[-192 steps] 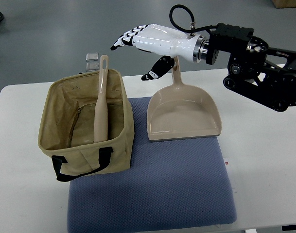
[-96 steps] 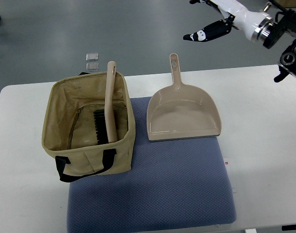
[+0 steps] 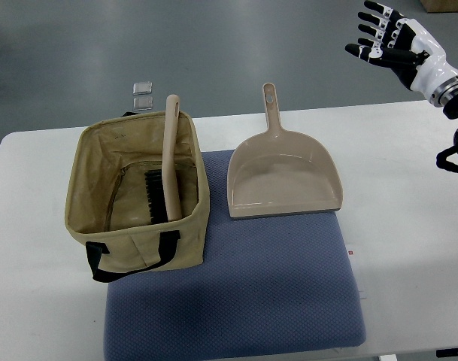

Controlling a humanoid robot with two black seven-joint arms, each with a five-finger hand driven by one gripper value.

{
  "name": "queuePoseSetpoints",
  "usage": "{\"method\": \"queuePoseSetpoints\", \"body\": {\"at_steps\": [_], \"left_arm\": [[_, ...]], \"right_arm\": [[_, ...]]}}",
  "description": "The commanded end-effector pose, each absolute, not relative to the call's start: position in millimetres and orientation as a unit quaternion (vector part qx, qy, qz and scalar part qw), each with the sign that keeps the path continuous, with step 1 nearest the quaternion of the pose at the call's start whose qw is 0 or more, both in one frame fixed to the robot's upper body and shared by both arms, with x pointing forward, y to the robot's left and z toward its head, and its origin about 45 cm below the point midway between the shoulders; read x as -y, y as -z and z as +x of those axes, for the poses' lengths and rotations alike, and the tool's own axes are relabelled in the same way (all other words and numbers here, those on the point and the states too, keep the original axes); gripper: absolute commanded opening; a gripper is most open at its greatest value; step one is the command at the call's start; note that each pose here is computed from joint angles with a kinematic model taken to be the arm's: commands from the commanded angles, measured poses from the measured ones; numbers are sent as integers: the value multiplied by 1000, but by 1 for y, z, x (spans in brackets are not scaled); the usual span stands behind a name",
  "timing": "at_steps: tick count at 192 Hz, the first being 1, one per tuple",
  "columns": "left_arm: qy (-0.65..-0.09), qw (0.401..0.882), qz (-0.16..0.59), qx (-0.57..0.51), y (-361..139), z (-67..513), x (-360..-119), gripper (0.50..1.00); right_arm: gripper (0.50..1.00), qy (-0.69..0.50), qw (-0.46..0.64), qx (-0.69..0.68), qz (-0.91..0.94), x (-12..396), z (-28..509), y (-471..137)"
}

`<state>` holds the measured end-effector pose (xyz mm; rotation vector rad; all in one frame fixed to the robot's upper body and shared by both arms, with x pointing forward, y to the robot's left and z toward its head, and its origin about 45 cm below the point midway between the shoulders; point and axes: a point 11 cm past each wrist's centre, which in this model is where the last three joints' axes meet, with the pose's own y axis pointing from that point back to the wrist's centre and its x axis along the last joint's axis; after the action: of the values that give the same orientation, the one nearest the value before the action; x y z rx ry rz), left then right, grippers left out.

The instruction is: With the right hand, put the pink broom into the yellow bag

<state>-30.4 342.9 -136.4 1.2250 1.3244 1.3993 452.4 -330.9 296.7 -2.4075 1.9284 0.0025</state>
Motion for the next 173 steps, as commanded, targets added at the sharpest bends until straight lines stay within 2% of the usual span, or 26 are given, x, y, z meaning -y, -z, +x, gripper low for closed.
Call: {"method": "queuePoseSetpoints", "body": {"at_steps": [1, 46, 173], "left_arm": [[-557, 416, 488, -527, 136, -30, -343, 1000], [-557, 416, 488, -527, 136, -30, -343, 1000], [-558, 416, 488, -528, 136, -30, -343, 1000]], "right_arm": [[924, -43, 33, -644, -763, 342, 449, -272], [930, -113, 81, -672, -728, 343, 441, -232], [930, -159, 90, -664, -725, 320, 429, -198]]}}
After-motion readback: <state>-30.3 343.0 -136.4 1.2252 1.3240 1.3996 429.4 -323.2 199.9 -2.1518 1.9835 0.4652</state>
